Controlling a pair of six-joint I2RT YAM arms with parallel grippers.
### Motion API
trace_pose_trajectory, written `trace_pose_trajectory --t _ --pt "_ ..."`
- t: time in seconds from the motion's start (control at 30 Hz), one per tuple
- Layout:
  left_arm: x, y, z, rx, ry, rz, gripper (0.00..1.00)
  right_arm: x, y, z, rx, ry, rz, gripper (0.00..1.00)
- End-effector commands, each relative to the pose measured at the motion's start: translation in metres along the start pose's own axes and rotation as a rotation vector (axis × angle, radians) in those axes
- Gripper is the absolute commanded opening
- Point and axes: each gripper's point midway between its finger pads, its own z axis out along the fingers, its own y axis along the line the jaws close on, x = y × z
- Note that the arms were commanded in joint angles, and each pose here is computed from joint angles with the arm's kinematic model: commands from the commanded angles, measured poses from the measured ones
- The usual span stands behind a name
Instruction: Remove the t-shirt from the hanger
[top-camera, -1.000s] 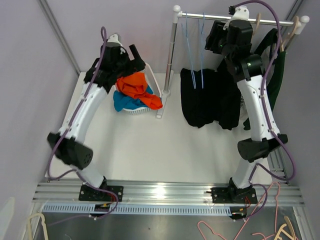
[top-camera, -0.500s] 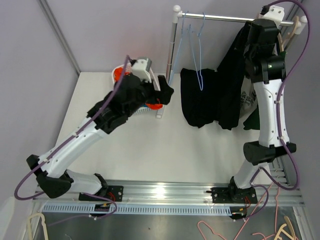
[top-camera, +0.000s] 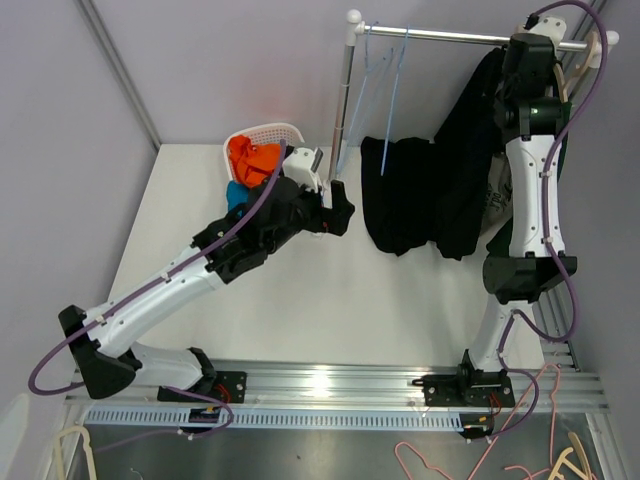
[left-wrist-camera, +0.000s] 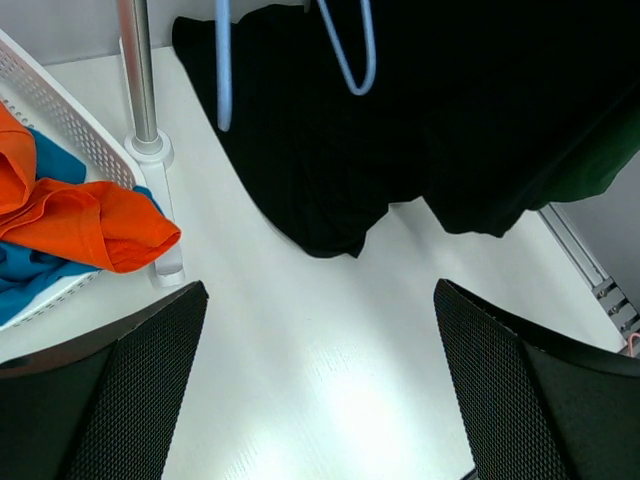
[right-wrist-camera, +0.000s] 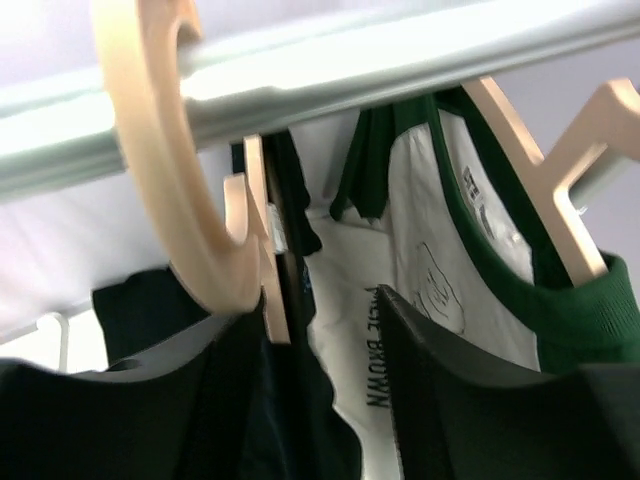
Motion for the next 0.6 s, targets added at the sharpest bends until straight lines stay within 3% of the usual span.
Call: trace_pose_trajectory --t 0.0,0.03,0.23,0.27,0.33,0.37,0.47,0.57 --pt "-0.018 -0.006 -0.013 0.034 -0.091 0.004 0.99 -0.033 0.002 0.003 -0.049 -0.104 0.030 0.51" --pt "-0.014 -0.005 -0.013 0.032 -0.091 0.009 0.99 -0.036 -0.001 0.005 -0.046 -0.116 0.039 0.40" --pt "-0.009 -0.006 -0.016 0.038 -0.110 0.024 1.00 -0.054 0.001 0.002 -0.081 -0.185 0.036 0.30" --pt "-0.008 -0.006 -0.016 0.038 -0.107 0.029 1.00 -0.054 0.001 0.003 -0.083 -0.188 0.042 0.20" --pt "-0.008 -0.005 -0.017 0.034 -0.106 0.036 0.99 -0.054 0.004 0.005 -0.101 -0.187 0.049 0.16" --pt "-0.006 -0.005 -0.017 0.033 -0.100 0.042 0.99 -0.053 0.005 0.006 -0.107 -0.185 0.052 0.19" --pt "-0.004 -0.001 -0.021 0.017 -0.101 0.050 1.00 -0.048 0.013 0.007 -0.141 -0.166 0.064 0.42" --pt "0.000 -0.001 -0.021 0.026 -0.101 0.048 0.99 -0.046 0.008 -0.001 -0.099 -0.162 0.043 0.48"
